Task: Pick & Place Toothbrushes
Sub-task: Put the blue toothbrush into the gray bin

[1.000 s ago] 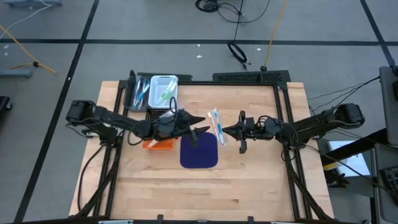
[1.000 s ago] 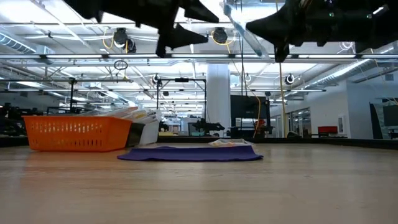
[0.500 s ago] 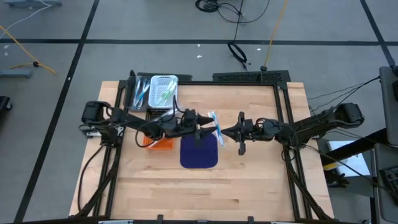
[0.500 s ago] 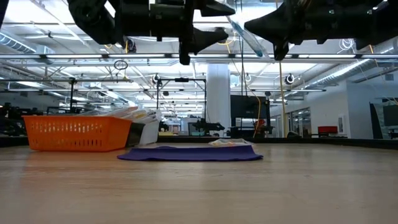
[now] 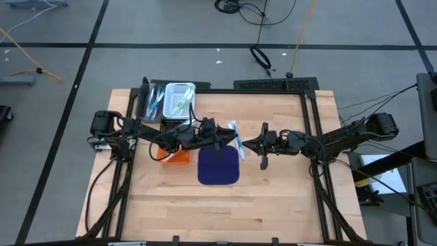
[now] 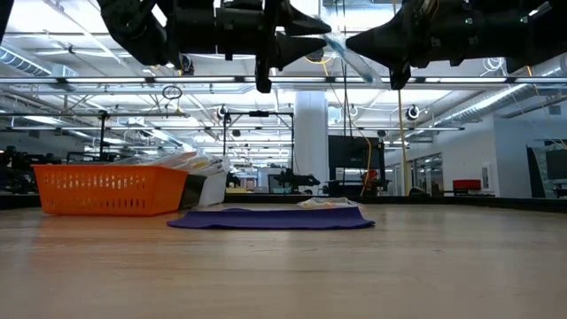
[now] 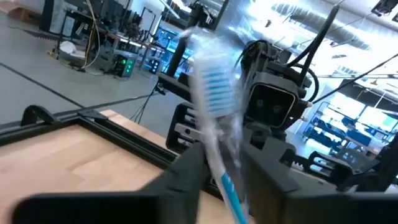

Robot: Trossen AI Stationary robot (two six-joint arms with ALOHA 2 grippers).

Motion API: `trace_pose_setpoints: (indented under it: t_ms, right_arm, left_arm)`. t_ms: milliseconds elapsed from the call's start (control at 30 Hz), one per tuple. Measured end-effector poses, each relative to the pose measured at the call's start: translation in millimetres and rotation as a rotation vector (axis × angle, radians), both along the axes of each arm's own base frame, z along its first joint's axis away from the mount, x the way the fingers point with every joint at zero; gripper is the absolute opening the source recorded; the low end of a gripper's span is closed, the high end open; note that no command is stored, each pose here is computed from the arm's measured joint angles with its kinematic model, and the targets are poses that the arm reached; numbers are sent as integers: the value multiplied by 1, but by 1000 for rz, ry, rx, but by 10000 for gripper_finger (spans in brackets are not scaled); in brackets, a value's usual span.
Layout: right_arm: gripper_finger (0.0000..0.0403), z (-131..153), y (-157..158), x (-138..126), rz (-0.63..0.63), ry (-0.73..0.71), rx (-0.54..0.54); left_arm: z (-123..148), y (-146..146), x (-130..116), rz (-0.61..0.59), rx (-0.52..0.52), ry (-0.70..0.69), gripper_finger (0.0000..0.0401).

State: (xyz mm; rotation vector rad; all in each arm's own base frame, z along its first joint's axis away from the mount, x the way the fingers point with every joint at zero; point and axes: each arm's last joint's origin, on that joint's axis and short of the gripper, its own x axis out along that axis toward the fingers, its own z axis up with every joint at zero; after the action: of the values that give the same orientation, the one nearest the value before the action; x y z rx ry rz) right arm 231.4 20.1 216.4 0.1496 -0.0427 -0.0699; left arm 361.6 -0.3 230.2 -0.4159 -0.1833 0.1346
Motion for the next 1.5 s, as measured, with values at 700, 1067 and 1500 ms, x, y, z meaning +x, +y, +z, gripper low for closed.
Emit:
trace_pose_setpoints:
  t_ms: [700,1067,1500]
  right_arm:
    - [67,-7,-2,0,-8,77,-36]
    - [145,-12,-1,0,-3,122,-32]
    - [136,-12,-1,0,-3,121,-19]
  left_arm:
    - [8,-1,-4,-43,70,29,0]
    - [52,7,-67,201,140,413,0]
    - [89,30,-178,698,82,607,0]
